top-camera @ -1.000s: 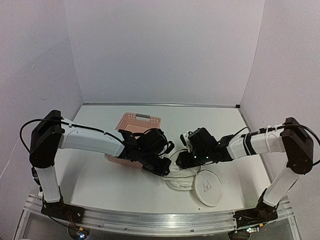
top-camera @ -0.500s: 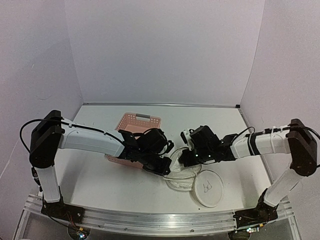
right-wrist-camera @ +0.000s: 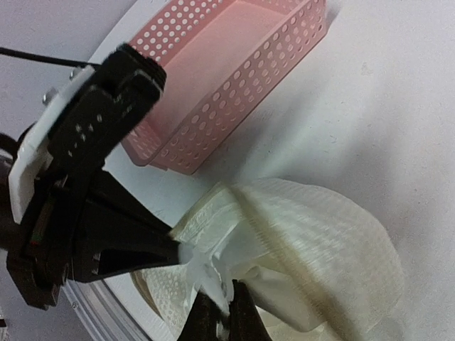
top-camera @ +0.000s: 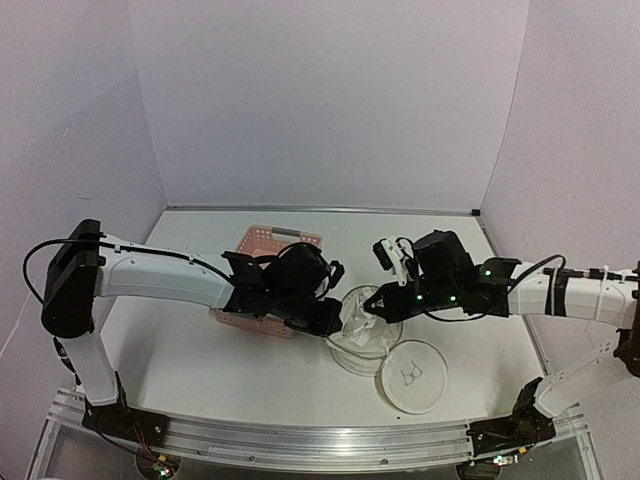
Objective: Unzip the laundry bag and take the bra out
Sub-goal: Pick up the bra from the laundry bag.
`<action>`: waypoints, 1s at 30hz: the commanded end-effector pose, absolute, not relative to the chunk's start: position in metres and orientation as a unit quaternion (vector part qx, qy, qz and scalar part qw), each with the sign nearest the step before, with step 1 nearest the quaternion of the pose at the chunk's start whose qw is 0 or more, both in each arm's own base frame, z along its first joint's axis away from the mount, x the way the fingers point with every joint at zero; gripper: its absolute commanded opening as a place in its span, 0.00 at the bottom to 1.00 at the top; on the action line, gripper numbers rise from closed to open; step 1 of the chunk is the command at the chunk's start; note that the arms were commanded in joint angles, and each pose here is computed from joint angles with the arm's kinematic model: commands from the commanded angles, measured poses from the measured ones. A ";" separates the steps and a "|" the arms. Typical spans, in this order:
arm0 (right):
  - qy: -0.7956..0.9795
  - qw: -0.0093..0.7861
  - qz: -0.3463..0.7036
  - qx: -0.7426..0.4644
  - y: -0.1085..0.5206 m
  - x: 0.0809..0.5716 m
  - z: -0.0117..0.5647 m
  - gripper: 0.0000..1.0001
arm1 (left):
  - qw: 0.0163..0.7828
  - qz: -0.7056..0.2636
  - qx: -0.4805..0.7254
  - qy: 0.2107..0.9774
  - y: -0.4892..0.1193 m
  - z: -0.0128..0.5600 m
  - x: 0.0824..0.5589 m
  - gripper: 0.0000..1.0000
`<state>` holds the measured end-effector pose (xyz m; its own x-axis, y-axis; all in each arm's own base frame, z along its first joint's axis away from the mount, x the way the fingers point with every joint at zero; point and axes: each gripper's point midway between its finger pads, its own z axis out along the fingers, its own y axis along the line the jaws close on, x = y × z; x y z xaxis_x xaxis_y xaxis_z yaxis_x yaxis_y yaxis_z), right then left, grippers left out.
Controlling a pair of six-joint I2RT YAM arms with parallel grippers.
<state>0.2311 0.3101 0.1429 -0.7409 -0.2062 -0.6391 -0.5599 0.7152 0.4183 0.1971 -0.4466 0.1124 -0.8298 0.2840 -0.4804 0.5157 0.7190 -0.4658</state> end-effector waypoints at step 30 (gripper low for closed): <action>0.755 0.430 0.434 -0.238 0.292 0.199 0.319 0.00 | 0.225 -0.337 0.207 0.891 -0.463 0.142 0.208 0.00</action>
<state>0.1931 0.2947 0.2469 -0.6189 -0.1360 -0.7736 -0.6974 0.5482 0.4616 0.2055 -0.4553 0.1315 -0.8163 0.2444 -0.5233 0.5196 0.7064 -0.4806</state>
